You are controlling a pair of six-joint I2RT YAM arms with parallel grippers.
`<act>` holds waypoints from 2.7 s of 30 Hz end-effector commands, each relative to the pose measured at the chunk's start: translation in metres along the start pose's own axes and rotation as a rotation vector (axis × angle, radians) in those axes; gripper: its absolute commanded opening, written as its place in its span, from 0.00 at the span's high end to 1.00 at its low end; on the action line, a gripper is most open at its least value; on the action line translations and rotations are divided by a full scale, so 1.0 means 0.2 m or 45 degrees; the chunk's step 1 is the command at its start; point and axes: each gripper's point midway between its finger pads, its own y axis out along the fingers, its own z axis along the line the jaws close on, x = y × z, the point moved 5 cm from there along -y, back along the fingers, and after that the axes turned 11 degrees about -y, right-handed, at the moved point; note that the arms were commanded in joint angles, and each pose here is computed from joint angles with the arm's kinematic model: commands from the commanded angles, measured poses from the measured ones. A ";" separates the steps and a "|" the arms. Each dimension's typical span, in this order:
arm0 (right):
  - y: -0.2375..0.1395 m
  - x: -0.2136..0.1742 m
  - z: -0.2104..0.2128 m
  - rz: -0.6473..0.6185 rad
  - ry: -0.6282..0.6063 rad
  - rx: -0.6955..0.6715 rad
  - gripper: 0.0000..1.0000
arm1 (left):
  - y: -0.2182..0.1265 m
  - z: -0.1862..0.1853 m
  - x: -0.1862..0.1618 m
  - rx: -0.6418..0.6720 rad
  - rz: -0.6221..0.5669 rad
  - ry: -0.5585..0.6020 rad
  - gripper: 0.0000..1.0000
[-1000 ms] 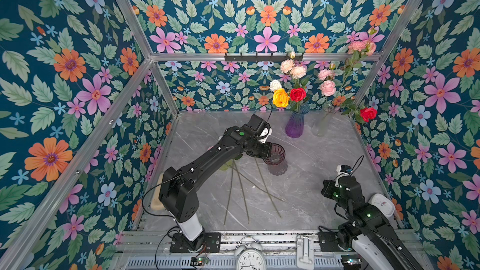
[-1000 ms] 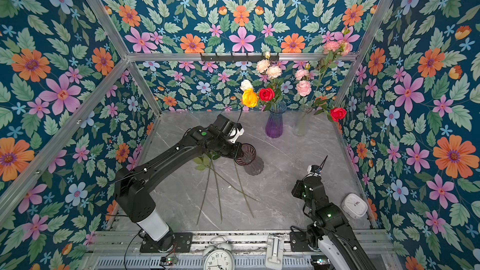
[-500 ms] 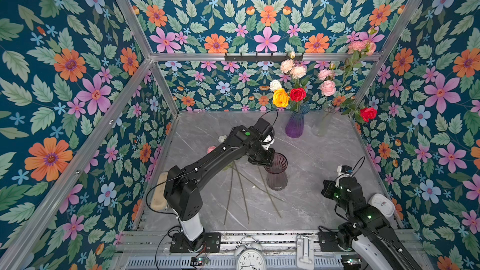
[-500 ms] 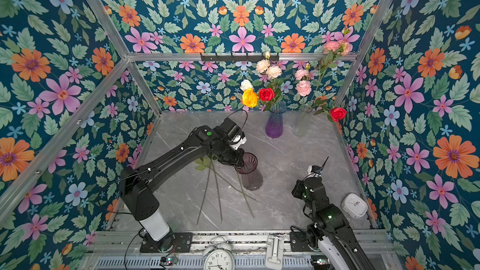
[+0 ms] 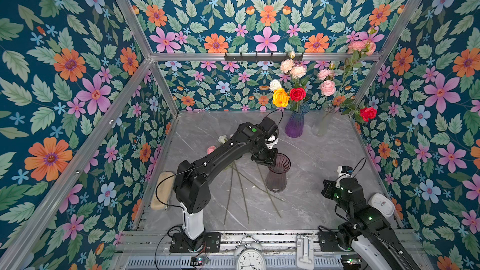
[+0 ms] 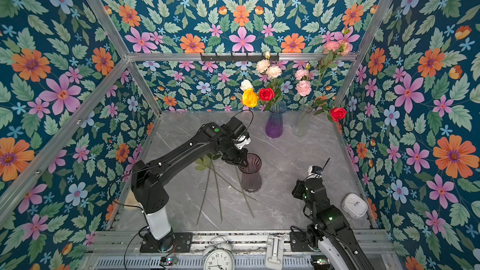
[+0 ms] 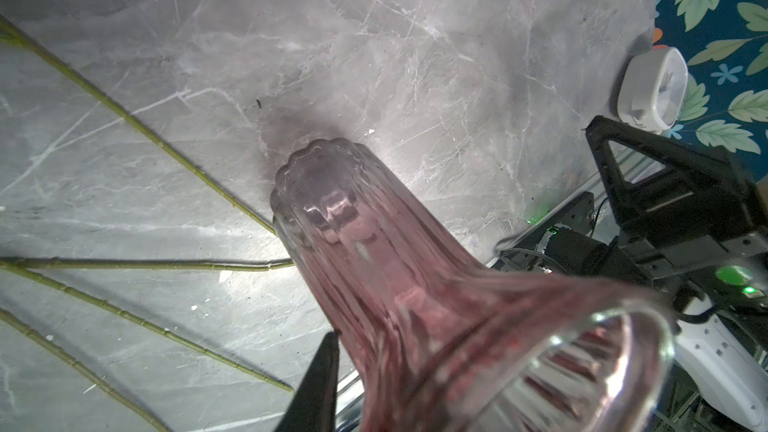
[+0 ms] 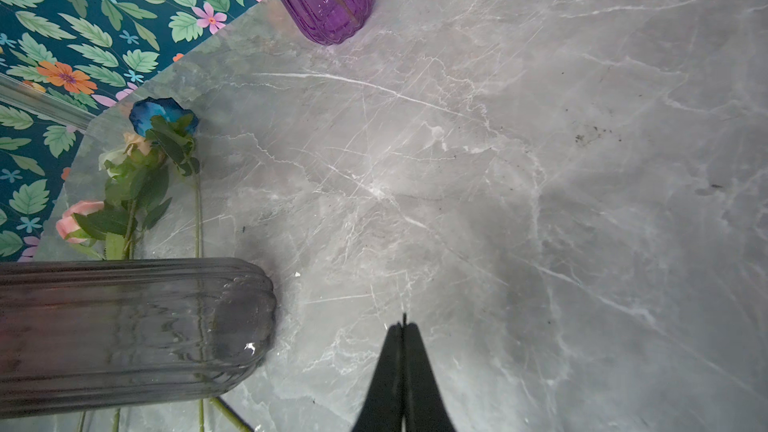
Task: Arrange the flowers into the vase
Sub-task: 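Carry the dark mauve vase nearer the robot and set it upright, then open the left gripper and draw it back toward the loose roses, then lower the left gripper onto the white rose stem and close it, then lift the white rose upright with the left gripper above the dark mauve vase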
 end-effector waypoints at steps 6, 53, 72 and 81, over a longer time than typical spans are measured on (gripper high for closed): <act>0.00 0.00 0.00 -0.005 -0.016 0.005 1.00 | -0.10 -0.09 0.05 -0.103 -0.111 0.044 0.58; 0.03 -0.01 0.06 0.037 -0.059 0.103 0.64 | 0.20 1.13 -0.09 0.297 -0.830 -0.392 0.71; 0.01 -0.01 0.05 0.012 -0.051 0.107 0.64 | 0.34 1.17 -0.16 0.259 -0.699 -0.420 0.82; 0.01 -0.01 0.05 0.014 -0.052 0.108 0.64 | 0.22 1.09 -0.15 0.180 -0.773 -0.395 1.00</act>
